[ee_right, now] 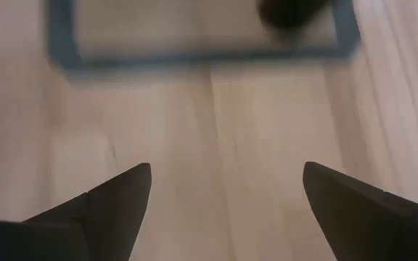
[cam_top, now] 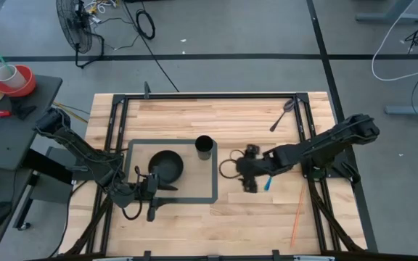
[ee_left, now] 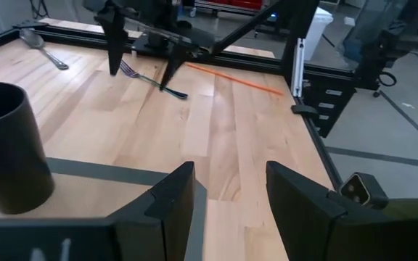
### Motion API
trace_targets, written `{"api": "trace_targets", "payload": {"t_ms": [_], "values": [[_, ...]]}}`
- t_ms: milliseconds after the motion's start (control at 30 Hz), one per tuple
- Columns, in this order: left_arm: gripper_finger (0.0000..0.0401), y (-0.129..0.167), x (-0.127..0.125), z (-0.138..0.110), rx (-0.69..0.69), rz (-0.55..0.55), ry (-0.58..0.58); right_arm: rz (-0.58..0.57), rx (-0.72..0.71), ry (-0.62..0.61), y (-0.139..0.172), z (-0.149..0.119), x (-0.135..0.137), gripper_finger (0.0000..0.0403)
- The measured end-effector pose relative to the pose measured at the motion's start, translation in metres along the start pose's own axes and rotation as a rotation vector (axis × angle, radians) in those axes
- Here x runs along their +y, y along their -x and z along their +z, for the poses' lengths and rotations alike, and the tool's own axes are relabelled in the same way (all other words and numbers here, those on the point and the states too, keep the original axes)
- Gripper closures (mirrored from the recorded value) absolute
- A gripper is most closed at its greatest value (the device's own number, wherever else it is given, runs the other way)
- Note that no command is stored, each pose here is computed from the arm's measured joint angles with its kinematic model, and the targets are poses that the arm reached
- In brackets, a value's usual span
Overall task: Pick & Place Utensil
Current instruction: Put the black cup on the top right of the black bowl on the gray placemat
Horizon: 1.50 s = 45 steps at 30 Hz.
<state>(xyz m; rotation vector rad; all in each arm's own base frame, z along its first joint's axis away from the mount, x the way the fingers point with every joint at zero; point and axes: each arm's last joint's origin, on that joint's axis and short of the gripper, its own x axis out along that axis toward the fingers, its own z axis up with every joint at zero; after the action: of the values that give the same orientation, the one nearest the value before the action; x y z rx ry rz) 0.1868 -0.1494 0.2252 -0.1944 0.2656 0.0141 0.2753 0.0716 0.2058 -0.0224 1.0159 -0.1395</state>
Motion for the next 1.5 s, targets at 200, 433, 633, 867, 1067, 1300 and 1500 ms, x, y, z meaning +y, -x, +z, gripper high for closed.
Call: {"api": "trace_targets", "payload": {"t_ms": [200, 433, 633, 867, 1067, 1300, 1500], "values": [[0.0224, 0.0, 0.0, 0.0, -0.004, -0.001, 0.005, 0.043, -0.189, 0.105, -0.036, 0.023, 0.009, 0.0042], [0.0224, 0.0, -0.001, 0.001, -0.009, -0.004, 0.01, 0.01, -0.18, 0.077, -0.092, 0.023, -0.001, 0.0042], [0.0224, 0.0, -0.001, 0.001, -0.01, -0.004, 0.011, -0.023, -0.216, 0.018, -0.115, 0.026, -0.018, 0.0042], [0.0224, 0.0, -0.001, 0.001, -0.01, -0.004, 0.011, -0.021, -0.284, -0.018, -0.121, 0.034, -0.029, 0.0042], [0.0224, 0.0, -0.001, 0.001, -0.01, -0.004, 0.011, -0.02, -0.29, -0.031, -0.122, 0.035, -0.033, 0.0042], [0.0224, 0.0, -0.001, 0.001, -0.01, -0.004, 0.011, 0.027, -0.28, -0.024, -0.125, 0.033, -0.032, 0.0042], [0.0224, 0.0, -0.001, 0.001, -0.01, -0.004, 0.012, 0.016, -0.272, -0.03, -0.142, 0.028, -0.031, 0.0042]]}}
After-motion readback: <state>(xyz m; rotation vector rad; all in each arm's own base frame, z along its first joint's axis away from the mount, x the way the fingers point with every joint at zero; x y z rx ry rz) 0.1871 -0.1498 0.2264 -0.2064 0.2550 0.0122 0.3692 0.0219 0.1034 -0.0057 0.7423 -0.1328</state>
